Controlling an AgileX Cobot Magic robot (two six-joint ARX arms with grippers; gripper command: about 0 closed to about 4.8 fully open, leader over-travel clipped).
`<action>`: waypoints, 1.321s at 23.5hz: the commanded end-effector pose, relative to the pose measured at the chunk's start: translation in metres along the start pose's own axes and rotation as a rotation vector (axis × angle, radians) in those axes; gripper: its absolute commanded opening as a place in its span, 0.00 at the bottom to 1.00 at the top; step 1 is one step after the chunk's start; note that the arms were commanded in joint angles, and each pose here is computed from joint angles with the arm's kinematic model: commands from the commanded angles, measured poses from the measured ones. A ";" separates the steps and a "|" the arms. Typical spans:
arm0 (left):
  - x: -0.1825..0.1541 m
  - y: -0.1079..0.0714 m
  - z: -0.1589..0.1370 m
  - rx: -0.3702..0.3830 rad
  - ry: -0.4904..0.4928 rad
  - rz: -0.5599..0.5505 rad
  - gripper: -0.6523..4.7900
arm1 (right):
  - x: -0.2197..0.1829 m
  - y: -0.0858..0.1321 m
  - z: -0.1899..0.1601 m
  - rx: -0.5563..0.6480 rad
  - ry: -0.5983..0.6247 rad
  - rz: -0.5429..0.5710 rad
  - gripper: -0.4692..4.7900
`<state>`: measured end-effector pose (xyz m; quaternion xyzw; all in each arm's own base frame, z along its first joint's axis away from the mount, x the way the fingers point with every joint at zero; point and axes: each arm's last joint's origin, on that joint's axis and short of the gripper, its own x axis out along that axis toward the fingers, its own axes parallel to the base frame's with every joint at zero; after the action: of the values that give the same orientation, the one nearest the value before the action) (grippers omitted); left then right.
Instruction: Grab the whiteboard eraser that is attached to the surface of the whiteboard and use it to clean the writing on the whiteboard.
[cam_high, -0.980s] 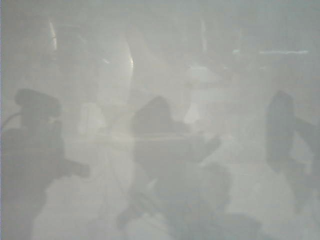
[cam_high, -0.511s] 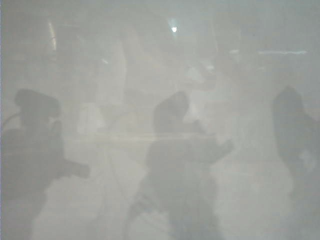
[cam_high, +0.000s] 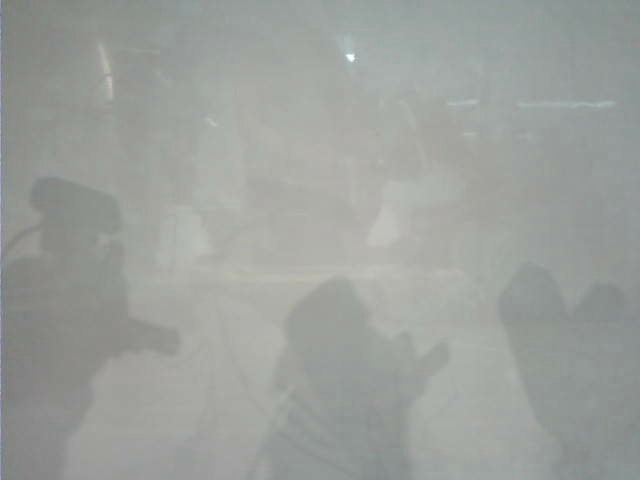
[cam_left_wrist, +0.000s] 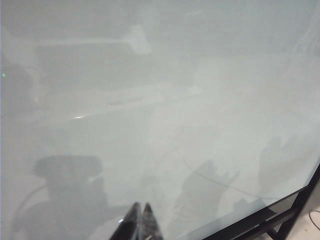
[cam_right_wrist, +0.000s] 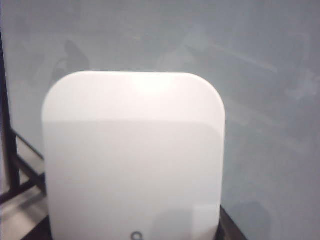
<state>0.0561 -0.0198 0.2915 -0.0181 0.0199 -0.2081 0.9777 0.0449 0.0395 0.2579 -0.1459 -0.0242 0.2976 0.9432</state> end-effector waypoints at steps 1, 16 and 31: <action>-0.001 0.000 0.002 0.003 -0.015 -0.003 0.11 | 0.008 -0.002 0.003 0.051 -0.143 -0.138 0.26; -0.001 0.000 0.002 0.003 -0.015 -0.003 0.11 | 0.088 -0.012 -0.037 0.066 -0.133 -0.454 0.26; -0.001 0.000 0.002 0.003 -0.014 -0.003 0.11 | 0.200 -0.049 -0.065 0.121 -0.187 -0.620 0.26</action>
<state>0.0560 -0.0198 0.2916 -0.0181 0.0194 -0.2081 0.9777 0.2418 0.0974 0.1964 -0.0593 -0.1159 0.0293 0.9911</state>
